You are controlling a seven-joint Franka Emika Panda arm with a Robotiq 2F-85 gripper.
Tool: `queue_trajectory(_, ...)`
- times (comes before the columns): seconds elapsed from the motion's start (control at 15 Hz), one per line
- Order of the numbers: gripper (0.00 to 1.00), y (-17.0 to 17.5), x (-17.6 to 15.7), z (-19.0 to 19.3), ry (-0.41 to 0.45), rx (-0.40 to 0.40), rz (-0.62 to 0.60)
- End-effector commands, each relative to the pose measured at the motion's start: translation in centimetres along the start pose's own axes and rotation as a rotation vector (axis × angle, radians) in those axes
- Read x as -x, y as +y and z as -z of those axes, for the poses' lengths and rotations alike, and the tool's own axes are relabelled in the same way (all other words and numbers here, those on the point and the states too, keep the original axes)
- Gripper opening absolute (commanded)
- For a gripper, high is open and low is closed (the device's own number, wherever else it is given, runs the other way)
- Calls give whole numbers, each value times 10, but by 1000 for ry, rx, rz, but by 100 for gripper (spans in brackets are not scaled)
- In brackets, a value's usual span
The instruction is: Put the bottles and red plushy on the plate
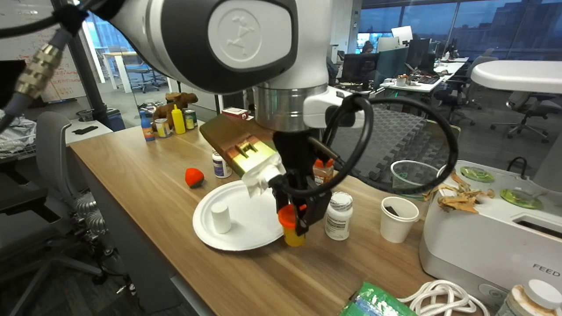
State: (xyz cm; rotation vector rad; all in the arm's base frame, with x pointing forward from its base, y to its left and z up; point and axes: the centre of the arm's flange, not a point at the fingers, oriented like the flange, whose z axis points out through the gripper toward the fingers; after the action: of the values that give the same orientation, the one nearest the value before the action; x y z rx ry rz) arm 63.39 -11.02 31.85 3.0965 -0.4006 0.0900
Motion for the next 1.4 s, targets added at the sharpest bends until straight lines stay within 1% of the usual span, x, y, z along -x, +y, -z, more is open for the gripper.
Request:
queue_trajectory(0.0,29,-27,12,16,18,19,35)
queue_trajectory(0.2,29,-43,20,17,21,35,64)
queue_trajectory(0.4,29,-52,28,11,2,37,101)
queue_trajectory(0.93,29,-71,39,-11,-69,-6,186)
queue_trajectory(1.13,29,-77,40,-13,-82,-29,214)
queue_trajectory(1.33,29,-80,42,-14,-86,-26,229)
